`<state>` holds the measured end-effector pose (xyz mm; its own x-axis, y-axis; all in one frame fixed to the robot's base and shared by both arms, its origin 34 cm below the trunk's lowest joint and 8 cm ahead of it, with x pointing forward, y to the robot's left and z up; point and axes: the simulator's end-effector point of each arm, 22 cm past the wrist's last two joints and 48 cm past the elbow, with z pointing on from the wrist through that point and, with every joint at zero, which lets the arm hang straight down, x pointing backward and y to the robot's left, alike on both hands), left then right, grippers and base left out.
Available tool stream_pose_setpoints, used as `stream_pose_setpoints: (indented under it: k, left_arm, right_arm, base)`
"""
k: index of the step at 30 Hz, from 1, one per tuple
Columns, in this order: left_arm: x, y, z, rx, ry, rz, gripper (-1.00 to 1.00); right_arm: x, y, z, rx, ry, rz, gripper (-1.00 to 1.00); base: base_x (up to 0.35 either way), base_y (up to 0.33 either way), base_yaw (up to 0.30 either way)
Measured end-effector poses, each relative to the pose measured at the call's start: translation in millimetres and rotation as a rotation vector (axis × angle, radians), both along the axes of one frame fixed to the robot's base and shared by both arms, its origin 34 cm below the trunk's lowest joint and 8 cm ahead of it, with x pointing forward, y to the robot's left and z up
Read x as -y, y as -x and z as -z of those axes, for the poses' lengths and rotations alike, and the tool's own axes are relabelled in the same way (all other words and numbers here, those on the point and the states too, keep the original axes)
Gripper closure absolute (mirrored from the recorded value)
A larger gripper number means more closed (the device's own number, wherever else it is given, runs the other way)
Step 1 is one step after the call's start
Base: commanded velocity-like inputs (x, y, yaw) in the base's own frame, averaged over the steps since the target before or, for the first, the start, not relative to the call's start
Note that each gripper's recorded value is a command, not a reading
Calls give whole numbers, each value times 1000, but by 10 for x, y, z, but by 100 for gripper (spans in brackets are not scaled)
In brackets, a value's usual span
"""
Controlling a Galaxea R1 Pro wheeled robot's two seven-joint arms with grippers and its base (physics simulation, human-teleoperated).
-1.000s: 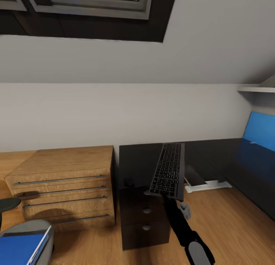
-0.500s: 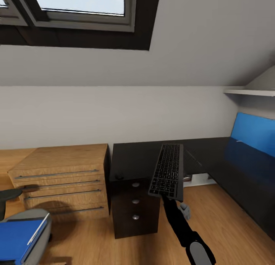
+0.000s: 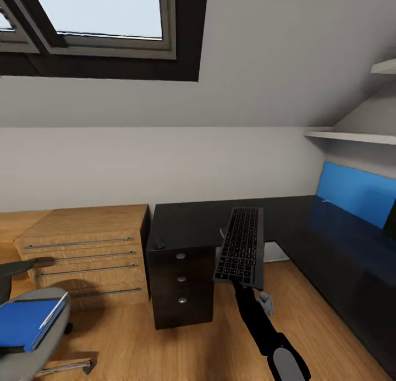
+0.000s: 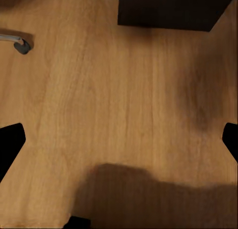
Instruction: In the bedroom, organize the workspace by keeping the computer under the desk, ensuring the monitor is on the desk, placing the keyboard on the desk next to the monitor, placing the mouse on the desk next to the keyboard, moving the folder from the swivel chair onto the desk next to the mouse, stacking the notebook on top of the folder with the pen on top of the notebook, and positioning the swivel chair next to the desk.
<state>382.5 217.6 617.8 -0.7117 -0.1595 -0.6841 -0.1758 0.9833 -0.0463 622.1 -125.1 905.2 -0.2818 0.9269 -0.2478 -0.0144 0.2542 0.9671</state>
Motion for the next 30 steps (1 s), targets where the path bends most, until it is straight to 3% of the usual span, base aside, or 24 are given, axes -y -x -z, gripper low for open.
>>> stream_pose_setpoints:
  k: [30]
  left_arm:
    - [37, 68, -397, -20, -3, -2, -100]
  right_arm:
    - [-22, 15, -425, -12, -5, -12, 100]
  base:
    - [-255, -247, 0]
